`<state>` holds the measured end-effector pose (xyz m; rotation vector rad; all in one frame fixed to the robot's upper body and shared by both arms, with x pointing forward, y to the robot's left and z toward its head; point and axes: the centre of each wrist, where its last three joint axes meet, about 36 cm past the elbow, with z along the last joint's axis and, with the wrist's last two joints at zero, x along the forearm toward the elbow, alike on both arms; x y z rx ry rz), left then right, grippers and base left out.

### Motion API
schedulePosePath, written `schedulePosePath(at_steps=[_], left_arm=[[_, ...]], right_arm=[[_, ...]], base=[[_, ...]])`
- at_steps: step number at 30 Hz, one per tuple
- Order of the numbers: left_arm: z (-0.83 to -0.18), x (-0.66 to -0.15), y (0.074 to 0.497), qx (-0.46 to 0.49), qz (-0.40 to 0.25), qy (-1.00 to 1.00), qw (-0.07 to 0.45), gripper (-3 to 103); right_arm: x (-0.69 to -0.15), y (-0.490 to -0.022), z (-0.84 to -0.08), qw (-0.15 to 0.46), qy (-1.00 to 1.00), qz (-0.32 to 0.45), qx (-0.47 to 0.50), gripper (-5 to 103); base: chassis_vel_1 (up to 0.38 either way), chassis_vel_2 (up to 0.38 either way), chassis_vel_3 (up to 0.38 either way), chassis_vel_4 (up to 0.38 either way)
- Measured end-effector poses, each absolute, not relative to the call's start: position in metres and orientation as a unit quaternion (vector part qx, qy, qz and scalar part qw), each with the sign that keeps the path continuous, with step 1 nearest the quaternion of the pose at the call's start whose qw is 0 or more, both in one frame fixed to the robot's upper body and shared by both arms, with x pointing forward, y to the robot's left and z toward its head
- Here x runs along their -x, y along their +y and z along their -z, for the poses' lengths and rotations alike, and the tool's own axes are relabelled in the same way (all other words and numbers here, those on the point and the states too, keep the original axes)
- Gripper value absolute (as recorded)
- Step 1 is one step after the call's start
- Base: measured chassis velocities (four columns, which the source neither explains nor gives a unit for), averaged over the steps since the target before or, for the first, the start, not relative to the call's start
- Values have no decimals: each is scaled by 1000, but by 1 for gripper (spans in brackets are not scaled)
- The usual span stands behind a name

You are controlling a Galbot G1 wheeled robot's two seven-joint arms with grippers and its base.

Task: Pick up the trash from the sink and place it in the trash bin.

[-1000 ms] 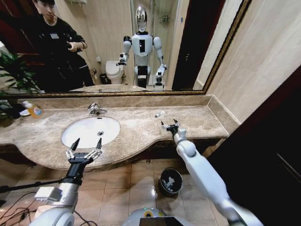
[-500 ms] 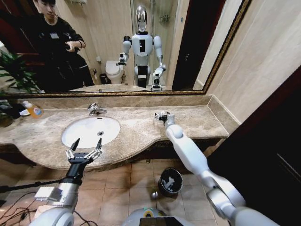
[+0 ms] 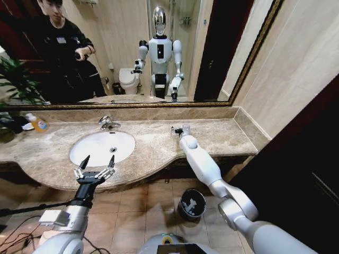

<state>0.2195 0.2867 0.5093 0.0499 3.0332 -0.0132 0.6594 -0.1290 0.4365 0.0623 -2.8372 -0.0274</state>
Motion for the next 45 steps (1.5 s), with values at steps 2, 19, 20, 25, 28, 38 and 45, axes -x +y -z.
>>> schedulePosePath(at_steps=[2, 19, 20, 25, 28, 38, 45], left_arm=[[-509, -219, 287, -16, 4, 998, 54, 100], [-509, -219, 287, -16, 4, 998, 54, 100], [-509, -219, 287, -16, 4, 998, 54, 100], [-509, -219, 287, -16, 4, 998, 54, 100], [-509, -219, 287, -16, 4, 998, 54, 100], [-509, -219, 287, -16, 4, 998, 54, 100], [-509, -219, 287, -16, 4, 998, 54, 100]], right_arm=[[-659, -129, -435, 154, -988, 15, -22, 100], [-654, -130, -426, 164, -986, 37, -22, 50], [-654, -130, -426, 164, -986, 37, -22, 50], [-650, -130, -423, 162, -986, 37, -23, 34], [-647, -132, -422, 158, -987, 36, -24, 23], [-624, -154, -430, 109, -994, 6, -31, 18], [-599, -180, -438, 65, -997, -11, -41, 18]], base=[[0, 0, 0, 0], [0, 0, 0, 0], [0, 0, 0, 0], [0, 0, 0, 0], [0, 0, 0, 0], [0, 0, 0, 0], [0, 0, 0, 0]])
